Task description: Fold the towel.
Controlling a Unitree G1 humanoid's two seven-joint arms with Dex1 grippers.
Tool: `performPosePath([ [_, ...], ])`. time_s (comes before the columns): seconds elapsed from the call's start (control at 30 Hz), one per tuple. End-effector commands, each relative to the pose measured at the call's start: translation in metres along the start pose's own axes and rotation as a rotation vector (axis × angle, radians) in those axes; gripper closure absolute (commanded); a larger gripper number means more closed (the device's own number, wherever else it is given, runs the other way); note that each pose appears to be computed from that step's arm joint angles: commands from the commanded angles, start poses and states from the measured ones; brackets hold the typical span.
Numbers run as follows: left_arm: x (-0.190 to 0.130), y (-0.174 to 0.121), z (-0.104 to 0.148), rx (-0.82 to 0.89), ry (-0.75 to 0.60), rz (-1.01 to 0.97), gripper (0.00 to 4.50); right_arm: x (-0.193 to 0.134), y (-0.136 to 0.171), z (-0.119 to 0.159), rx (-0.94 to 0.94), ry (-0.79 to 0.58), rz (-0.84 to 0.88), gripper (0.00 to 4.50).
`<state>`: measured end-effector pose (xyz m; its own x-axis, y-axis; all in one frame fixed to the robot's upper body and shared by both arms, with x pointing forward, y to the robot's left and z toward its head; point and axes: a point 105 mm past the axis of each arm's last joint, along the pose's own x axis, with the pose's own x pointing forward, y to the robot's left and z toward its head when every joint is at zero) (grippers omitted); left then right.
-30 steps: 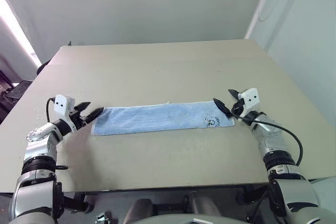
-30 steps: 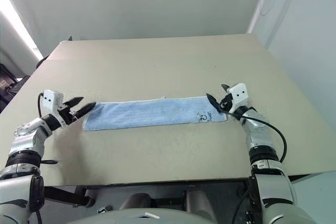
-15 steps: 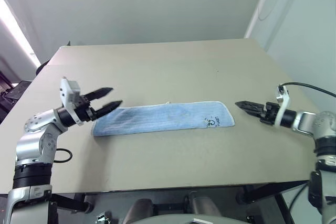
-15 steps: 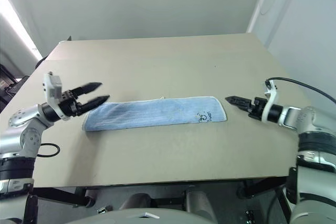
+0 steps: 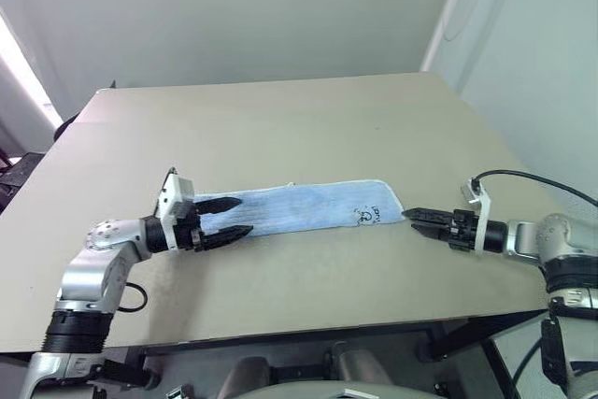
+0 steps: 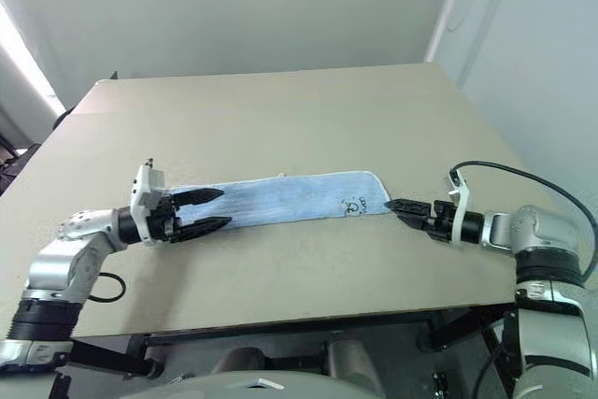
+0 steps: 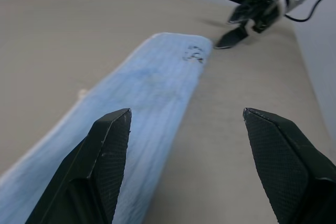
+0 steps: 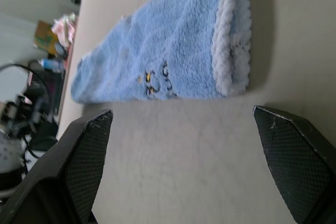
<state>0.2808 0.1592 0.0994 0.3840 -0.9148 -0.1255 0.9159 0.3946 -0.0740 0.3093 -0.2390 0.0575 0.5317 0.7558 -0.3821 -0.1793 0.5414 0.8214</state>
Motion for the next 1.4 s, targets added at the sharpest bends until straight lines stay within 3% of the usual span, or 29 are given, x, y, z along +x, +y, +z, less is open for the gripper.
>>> performPosePath([
  [0.03, 0.008, -0.001, 0.012, 0.068, -0.017, -0.009, 0.91, 0.018, 0.002, 0.000, -0.001, 0.012, 0.003, 0.01],
  [0.6, 0.006, 0.004, 0.011, 0.097, -0.016, 0.044, 0.91, 0.071, 0.021, 0.011, -0.028, 0.033, 0.048, 0.01],
  [0.7, 0.004, 0.007, 0.011, 0.112, -0.011, 0.066, 0.91, 0.074, 0.020, 0.021, -0.089, -0.005, 0.008, 0.59],
  [1.03, -0.004, 0.014, 0.016, 0.125, -0.012, 0.104, 0.91, 0.051, 0.033, 0.030, -0.138, -0.003, 0.075, 4.28],
  [1.07, -0.004, 0.015, 0.016, 0.126, -0.013, 0.106, 0.91, 0.047, 0.035, 0.030, -0.151, 0.004, 0.083, 4.48],
  [1.23, -0.010, 0.017, 0.014, 0.121, 0.004, 0.107, 0.91, 0.008, 0.030, 0.026, -0.278, 0.032, 0.057, 4.48],
  [1.4, -0.013, 0.022, 0.013, 0.120, 0.004, 0.122, 0.91, -0.051, 0.012, 0.014, -0.415, 0.148, -0.101, 4.48],
])
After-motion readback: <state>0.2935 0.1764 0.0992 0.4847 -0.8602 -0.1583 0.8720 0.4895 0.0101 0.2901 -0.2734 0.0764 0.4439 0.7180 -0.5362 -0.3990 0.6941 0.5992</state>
